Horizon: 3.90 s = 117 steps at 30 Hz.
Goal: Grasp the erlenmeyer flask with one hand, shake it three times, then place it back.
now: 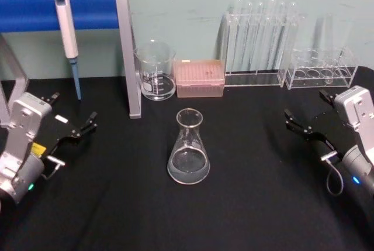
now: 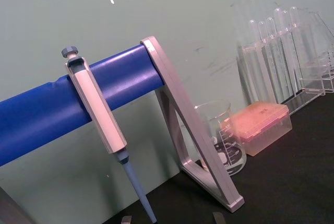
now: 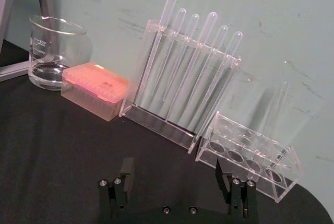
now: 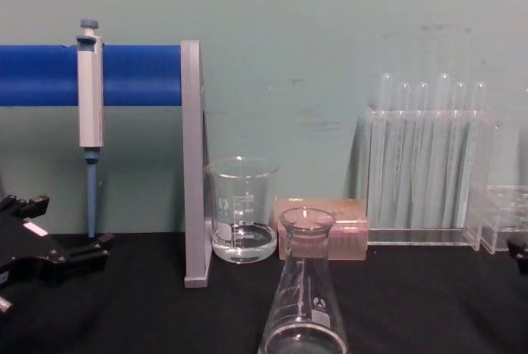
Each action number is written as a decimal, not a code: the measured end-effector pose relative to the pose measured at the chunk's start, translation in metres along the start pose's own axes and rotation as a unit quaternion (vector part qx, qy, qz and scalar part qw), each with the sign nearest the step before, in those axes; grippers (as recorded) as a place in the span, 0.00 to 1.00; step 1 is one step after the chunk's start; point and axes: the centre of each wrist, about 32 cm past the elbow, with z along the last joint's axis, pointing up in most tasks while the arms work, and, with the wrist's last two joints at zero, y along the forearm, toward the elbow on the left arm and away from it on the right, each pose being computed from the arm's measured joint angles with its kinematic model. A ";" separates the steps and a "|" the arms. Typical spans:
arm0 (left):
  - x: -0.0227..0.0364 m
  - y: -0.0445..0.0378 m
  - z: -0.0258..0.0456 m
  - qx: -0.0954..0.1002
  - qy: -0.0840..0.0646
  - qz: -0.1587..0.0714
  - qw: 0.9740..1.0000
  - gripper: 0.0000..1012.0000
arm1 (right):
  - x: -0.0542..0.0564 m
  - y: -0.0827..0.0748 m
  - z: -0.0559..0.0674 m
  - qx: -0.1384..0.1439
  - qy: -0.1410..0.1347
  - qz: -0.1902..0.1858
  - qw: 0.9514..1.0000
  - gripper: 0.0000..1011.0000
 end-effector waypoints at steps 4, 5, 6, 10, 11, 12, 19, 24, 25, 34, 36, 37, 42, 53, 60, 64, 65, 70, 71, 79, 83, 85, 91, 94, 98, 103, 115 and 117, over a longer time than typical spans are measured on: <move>0.0000 0.0000 0.0000 0.000 0.000 0.000 1.000 0.99 | 0.000 0.000 0.000 0.000 0.000 0.000 1.000 0.99; 0.0000 0.0000 0.0000 0.000 0.000 0.000 1.000 0.99 | 0.000 0.000 0.000 0.000 0.000 0.000 1.000 0.99; 0.0000 0.0000 0.0000 0.000 0.000 0.000 1.000 0.99 | 0.000 0.000 0.000 0.000 0.000 0.000 1.000 0.99; 0.0000 0.0000 0.0000 0.000 0.000 0.000 1.000 0.99 | 0.000 0.000 0.000 0.000 0.000 0.000 1.000 0.99; 0.0000 0.0000 0.0000 0.000 0.000 0.000 1.000 0.99 | 0.000 0.000 0.000 0.000 0.000 0.000 1.000 0.99; 0.0000 0.0000 0.0000 0.000 0.000 0.000 1.000 0.99 | 0.000 0.000 0.000 0.000 0.000 0.000 1.000 0.99; 0.0000 0.0000 0.0000 0.000 0.000 0.000 1.000 0.99 | 0.000 0.000 0.000 0.000 0.000 0.000 1.000 0.99; 0.0000 0.0000 0.0000 0.000 0.000 0.000 1.000 0.99 | 0.001 -0.001 0.001 0.002 0.006 0.006 1.000 0.99; 0.0000 0.0000 0.0000 0.000 0.000 0.000 1.000 0.99 | 0.001 -0.001 0.003 0.004 0.012 0.011 1.000 0.99; 0.0000 0.0000 0.0000 0.000 0.000 0.000 1.000 0.99 | 0.007 -0.004 0.019 0.010 0.079 0.070 0.994 0.99; 0.0000 0.0000 0.0000 0.000 0.000 0.000 1.000 0.99 | 0.008 -0.005 0.024 0.013 0.101 0.092 0.991 0.99; 0.0000 0.0000 0.0000 0.000 0.000 0.000 1.000 0.99 | 0.008 -0.005 0.026 0.014 0.108 0.101 0.989 0.99; 0.0000 0.0000 0.0000 0.000 0.000 0.000 1.000 0.99 | 0.006 -0.006 0.036 0.024 0.139 0.151 0.978 0.99; 0.0000 0.0000 0.0000 0.000 0.000 0.000 1.000 0.99 | -0.009 -0.002 0.049 0.037 0.162 0.244 0.955 0.99; 0.0000 0.0000 0.0000 0.000 0.000 0.000 1.000 0.99 | -0.023 0.002 0.052 0.033 0.163 0.282 0.945 0.99; 0.0000 0.0000 0.0000 0.000 0.000 0.000 1.000 0.99 | -0.030 0.005 0.051 0.030 0.164 0.296 0.941 0.99; 0.0000 0.0000 0.0000 0.000 0.000 0.000 1.000 0.99 | -0.032 0.007 0.051 0.029 0.163 0.299 0.940 0.99; 0.0000 0.0000 0.0000 0.000 0.000 0.000 1.000 0.99 | -0.037 0.013 0.050 0.029 0.161 0.304 0.938 0.99; 0.0000 0.0000 0.0000 0.000 0.000 0.000 1.000 0.99 | -0.038 0.014 0.050 0.030 0.160 0.305 0.938 0.99; 0.0000 0.0000 0.0000 0.000 0.000 0.000 1.000 0.99 | -0.049 0.032 0.051 0.037 0.140 0.310 0.940 0.99; 0.0000 0.0000 0.0000 0.000 0.000 0.000 1.000 0.99 | -0.054 0.039 0.051 0.042 0.132 0.316 0.939 0.99; 0.0000 0.0000 0.0000 0.000 0.000 0.000 1.000 0.99 | -0.057 0.043 0.051 0.043 0.128 0.318 0.939 0.99; 0.0000 0.0000 0.0000 0.000 0.000 0.000 1.000 0.99 | -0.063 0.053 0.050 0.048 0.120 0.319 0.939 0.99; 0.0000 0.0000 0.0000 0.000 0.000 0.000 1.000 0.99 | -0.065 0.058 0.050 0.049 0.119 0.318 0.939 0.99; 0.0000 0.0000 0.0000 0.000 0.000 0.000 1.000 0.99 | -0.068 0.063 0.050 0.048 0.119 0.317 0.940 0.99; 0.0000 0.0000 0.0000 0.000 0.000 0.000 1.000 0.99 | -0.072 0.069 0.049 0.048 0.120 0.319 0.939 0.99; 0.0000 0.0000 0.0000 0.000 0.000 0.000 1.000 0.99 | -0.079 0.075 0.050 0.049 0.119 0.315 0.940 0.99; 0.0000 0.0000 0.0000 0.000 0.000 0.000 1.000 0.99 | -0.079 0.076 0.050 0.049 0.118 0.315 0.940 0.99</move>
